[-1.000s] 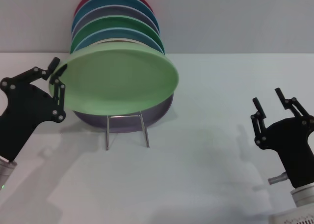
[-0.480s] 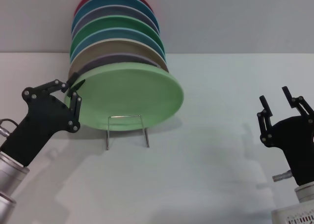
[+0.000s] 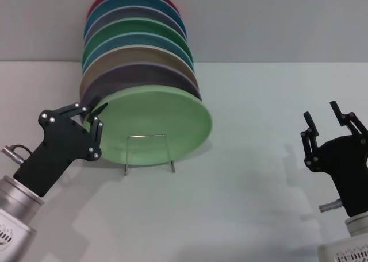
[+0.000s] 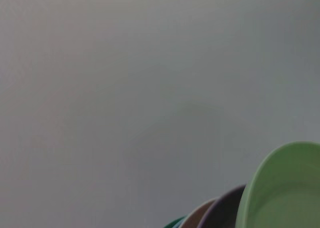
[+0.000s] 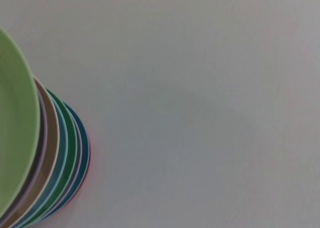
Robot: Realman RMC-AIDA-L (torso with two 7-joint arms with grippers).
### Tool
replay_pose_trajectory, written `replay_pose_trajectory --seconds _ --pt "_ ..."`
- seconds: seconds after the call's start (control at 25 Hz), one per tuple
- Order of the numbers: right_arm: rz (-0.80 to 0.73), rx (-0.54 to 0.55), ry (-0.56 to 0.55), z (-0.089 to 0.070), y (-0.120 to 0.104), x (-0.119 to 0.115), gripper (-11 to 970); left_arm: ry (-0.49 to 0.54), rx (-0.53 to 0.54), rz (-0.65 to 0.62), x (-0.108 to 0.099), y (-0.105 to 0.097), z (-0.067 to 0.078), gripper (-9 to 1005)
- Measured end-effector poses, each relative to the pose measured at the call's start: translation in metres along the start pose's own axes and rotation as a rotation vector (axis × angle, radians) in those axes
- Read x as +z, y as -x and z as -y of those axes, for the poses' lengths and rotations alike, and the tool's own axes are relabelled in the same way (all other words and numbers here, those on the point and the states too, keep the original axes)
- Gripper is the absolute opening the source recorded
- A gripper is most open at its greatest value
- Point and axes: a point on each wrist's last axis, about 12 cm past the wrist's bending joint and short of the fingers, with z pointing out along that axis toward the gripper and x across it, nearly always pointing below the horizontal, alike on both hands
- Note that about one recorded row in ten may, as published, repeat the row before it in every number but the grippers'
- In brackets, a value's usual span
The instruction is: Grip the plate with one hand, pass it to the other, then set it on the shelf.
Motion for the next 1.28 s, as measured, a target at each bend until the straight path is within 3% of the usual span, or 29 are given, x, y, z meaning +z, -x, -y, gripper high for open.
replay_pose_trajectory --seconds 0.28,0.44,0.72,0.8,0.84,0.92,1.0,1.04,1.28 --pt "-0.001 -0.002 0.000 0.000 0.000 0.000 406 0.009 0.005 -0.011 -0.005 -0.001 0.001 173" --pt "0.000 0.000 -0.004 0.001 0.000 0.002 406 0.070 -0.006 -0.002 -0.016 0.001 -0.003 185" --pt "-0.036 0.030 -0.053 0.009 -0.007 0.012 406 0.178 -0.032 0.106 -0.050 0.020 -0.004 462" --pt "-0.045 0.072 -0.066 0.013 -0.011 0.015 407 0.240 -0.087 0.132 -0.061 0.026 -0.004 523" --pt "-0.048 0.116 -0.077 0.017 -0.014 0.016 407 0.309 -0.170 0.134 -0.069 0.027 -0.007 554" --pt "-0.044 0.143 -0.083 0.018 -0.014 0.017 407 0.339 -0.225 0.130 -0.073 0.026 -0.009 555" --pt "-0.027 0.195 -0.094 0.021 -0.014 0.017 407 0.394 -0.353 0.117 -0.078 0.021 -0.015 556" --pt "-0.004 0.247 -0.106 0.024 -0.013 0.016 408 0.435 -0.471 0.097 -0.080 0.015 -0.020 557" --pt "0.077 0.375 -0.146 0.034 -0.010 0.013 408 0.465 -0.651 0.022 -0.078 0.002 -0.019 559"
